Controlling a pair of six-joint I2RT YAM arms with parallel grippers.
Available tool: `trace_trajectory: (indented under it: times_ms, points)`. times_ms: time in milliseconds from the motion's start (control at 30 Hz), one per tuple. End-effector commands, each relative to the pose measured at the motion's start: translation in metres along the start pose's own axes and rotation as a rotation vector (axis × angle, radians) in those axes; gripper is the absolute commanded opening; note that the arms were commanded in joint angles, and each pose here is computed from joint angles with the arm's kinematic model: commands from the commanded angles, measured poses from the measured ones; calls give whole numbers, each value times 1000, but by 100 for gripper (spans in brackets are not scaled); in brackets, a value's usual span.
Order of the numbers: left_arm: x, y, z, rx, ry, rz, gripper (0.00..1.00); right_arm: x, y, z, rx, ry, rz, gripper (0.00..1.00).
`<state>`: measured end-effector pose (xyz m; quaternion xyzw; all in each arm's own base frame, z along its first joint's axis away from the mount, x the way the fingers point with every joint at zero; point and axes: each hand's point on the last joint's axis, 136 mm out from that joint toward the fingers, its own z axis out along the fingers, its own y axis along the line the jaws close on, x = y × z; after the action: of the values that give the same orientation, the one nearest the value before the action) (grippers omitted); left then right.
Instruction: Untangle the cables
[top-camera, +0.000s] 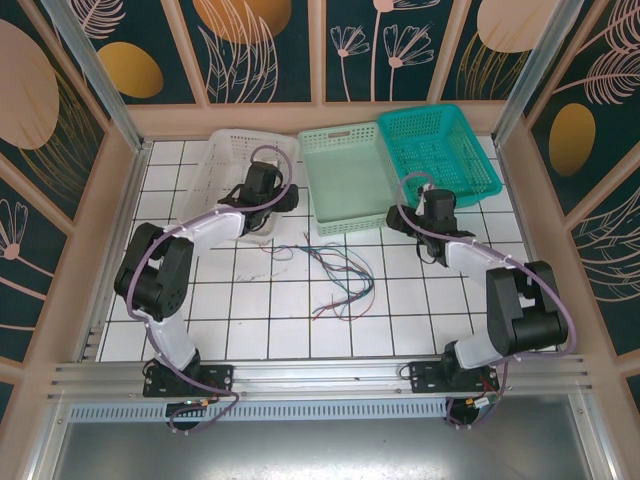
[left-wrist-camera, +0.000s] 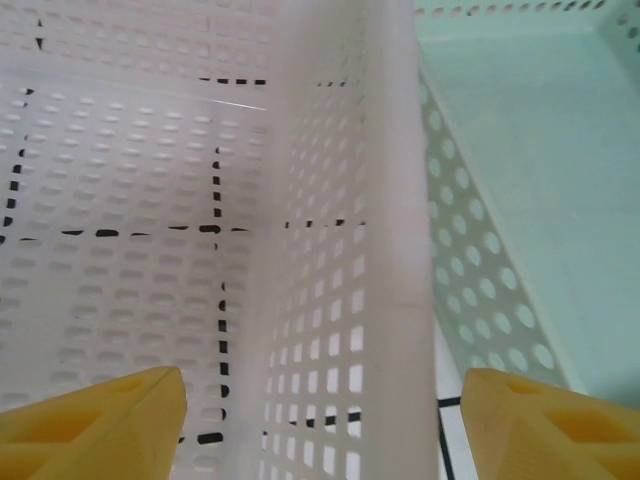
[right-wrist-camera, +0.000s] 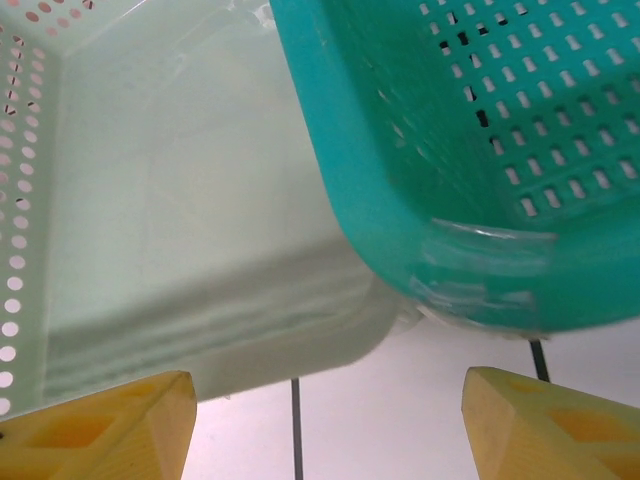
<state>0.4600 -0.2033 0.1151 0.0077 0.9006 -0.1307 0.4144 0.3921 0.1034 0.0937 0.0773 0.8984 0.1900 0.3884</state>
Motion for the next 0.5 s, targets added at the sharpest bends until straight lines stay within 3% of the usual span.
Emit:
trace_trajectory:
  times_ms: [0, 367, 467]
  points:
    - [-6, -15, -14, 88, -37, -27, 74, -14, 12, 6, -33, -37, 12, 71]
    - [-1, -30, -48, 173, -78, 1, 75, -9, 45, 24, -100, -9, -43, 70]
    - [14, -29, -58, 182, -74, 51, 75, -2, 49, 21, -97, -2, -42, 70]
